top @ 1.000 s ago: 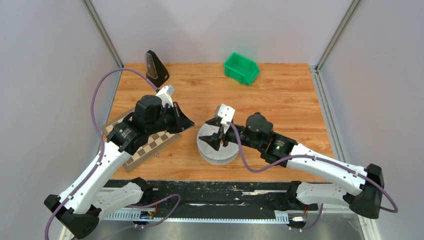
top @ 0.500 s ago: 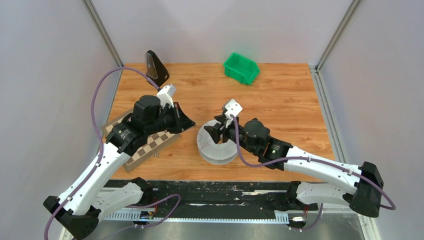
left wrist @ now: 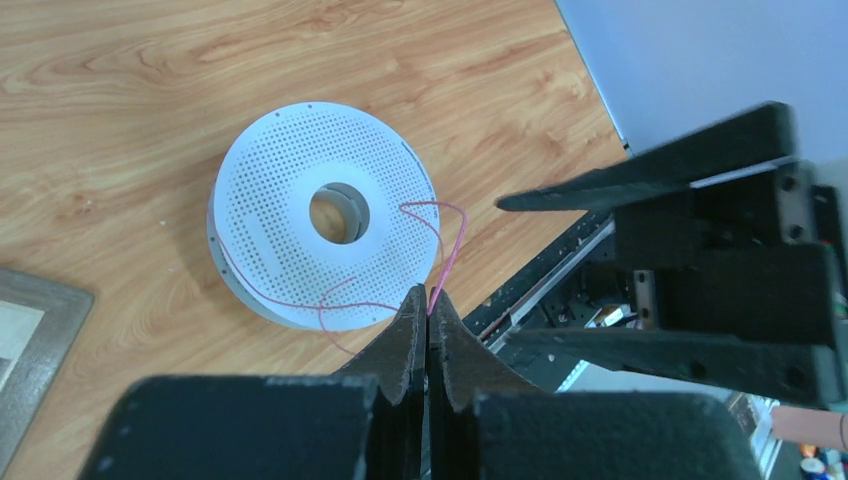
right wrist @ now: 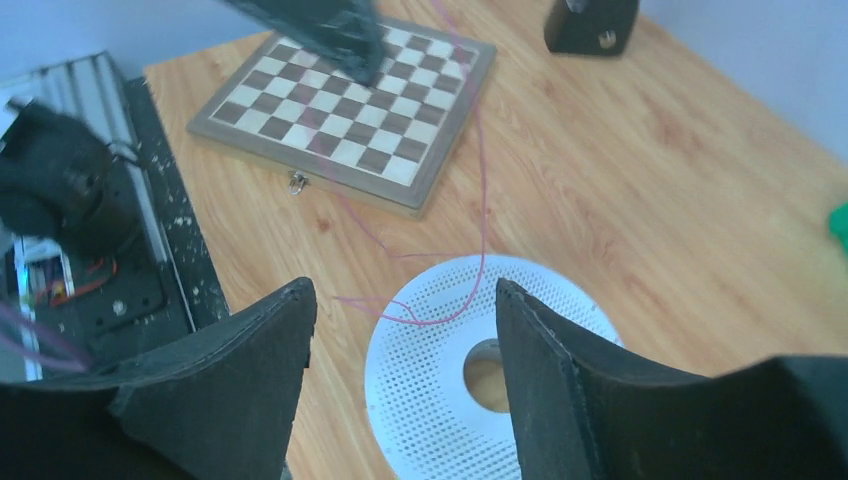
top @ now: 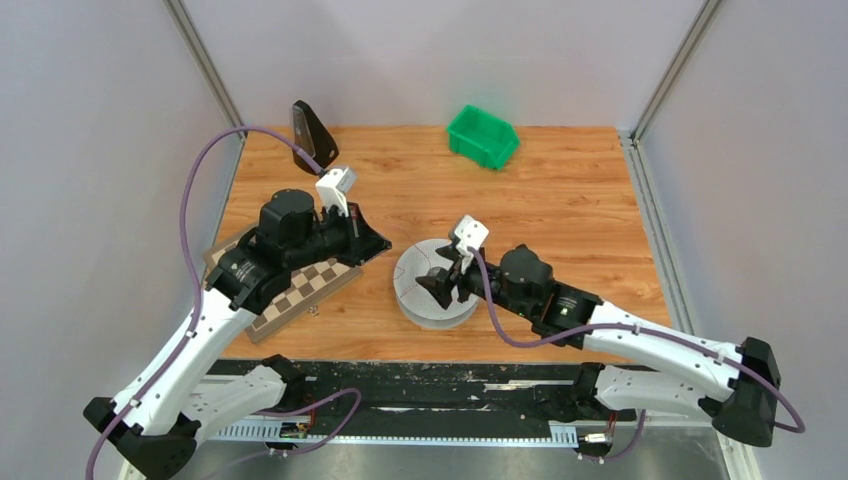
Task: Wrap the cables
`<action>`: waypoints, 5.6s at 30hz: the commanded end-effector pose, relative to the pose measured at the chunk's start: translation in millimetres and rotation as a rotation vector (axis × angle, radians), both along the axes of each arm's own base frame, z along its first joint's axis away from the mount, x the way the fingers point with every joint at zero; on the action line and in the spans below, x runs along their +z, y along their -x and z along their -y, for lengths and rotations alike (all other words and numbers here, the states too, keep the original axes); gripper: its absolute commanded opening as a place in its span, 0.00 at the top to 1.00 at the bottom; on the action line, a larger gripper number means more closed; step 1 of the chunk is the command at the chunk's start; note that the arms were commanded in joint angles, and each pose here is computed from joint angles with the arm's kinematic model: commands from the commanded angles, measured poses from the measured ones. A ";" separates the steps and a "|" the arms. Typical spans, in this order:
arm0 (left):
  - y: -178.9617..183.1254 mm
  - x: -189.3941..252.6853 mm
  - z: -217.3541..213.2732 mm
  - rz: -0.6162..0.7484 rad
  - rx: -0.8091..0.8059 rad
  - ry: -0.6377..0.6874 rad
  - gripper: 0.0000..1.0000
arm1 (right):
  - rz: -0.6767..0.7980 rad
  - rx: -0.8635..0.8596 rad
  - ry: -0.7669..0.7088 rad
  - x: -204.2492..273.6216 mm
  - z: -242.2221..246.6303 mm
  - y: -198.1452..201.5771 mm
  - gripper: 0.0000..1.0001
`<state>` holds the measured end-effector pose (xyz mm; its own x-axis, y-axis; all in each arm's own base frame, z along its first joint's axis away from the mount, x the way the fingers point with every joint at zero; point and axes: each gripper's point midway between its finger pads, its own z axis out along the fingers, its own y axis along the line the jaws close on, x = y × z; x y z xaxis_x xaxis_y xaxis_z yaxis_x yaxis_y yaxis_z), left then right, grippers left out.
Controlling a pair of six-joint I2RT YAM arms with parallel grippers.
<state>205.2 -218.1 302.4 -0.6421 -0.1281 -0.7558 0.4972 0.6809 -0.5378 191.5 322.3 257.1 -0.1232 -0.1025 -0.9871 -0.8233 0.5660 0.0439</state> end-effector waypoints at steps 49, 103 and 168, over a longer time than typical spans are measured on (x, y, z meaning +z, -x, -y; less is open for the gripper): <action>5.1 6.6 8.6 0.000 -0.179 -0.137 1.00 | 0.791 0.600 0.974 -80.2 -22.8 10.2 0.95; -94.8 -126.9 5.6 -0.202 0.086 -0.254 0.24 | 0.364 -0.900 -0.006 187.9 332.1 -172.1 1.00; -71.3 -97.6 27.4 0.148 -0.029 -0.407 1.00 | -0.284 -0.306 -0.430 24.3 195.3 -43.3 1.00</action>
<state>269.8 -261.6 184.4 -0.6777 0.0993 -0.7286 0.5227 0.7620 -0.3823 237.5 126.7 267.3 -0.3801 0.3731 -0.8464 -0.5341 0.6585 0.5302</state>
